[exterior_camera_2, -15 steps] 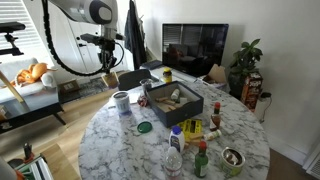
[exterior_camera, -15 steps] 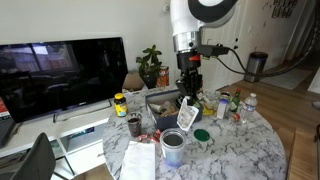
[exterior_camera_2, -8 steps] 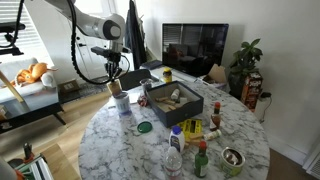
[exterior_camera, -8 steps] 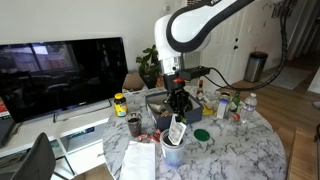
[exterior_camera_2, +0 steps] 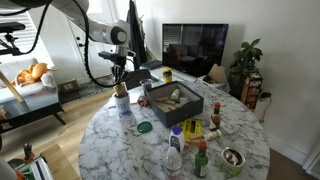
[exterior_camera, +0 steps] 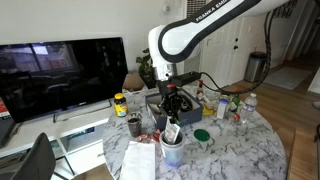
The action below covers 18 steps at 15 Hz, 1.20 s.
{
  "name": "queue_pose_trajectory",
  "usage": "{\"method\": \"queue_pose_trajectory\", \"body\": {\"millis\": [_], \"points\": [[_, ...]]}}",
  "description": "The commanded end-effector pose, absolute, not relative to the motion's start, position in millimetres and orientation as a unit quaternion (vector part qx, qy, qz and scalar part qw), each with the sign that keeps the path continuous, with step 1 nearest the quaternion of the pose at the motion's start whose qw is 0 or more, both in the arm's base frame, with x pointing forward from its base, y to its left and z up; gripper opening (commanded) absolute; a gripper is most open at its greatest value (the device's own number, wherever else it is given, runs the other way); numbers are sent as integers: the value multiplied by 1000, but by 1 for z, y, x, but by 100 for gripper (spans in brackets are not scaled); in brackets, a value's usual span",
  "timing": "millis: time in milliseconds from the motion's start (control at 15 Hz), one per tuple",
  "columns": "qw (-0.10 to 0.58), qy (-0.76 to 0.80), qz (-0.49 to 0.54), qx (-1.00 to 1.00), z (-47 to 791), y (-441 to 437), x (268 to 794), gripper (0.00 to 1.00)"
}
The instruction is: Pick up the clear cup and silver cup together from the blue box and put them on the table, pick up the silver cup and put it in the clear cup, pick up the white packet with a green lid and put it in the silver cup
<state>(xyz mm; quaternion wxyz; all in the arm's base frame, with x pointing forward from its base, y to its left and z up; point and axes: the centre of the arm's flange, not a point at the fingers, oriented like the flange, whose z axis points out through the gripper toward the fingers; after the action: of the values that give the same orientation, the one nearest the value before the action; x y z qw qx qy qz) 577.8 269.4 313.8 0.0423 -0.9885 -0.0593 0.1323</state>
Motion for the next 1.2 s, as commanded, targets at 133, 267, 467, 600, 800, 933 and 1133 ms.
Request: {"method": "queue_pose_trajectory", "body": {"millis": [133, 267, 467, 600, 800, 933, 1133], "points": [[38, -66, 126, -989, 322, 276, 580, 68], [40, -57, 113, -991, 335, 275, 577, 84], [52, -22, 87, -995, 364, 270, 571, 100], [59, 0, 62, -996, 388, 267, 566, 100], [68, 12, 24, -997, 425, 261, 558, 100], [66, -1, 34, -997, 423, 269, 578, 100], [66, 1, 27, -997, 433, 266, 571, 100]]}}
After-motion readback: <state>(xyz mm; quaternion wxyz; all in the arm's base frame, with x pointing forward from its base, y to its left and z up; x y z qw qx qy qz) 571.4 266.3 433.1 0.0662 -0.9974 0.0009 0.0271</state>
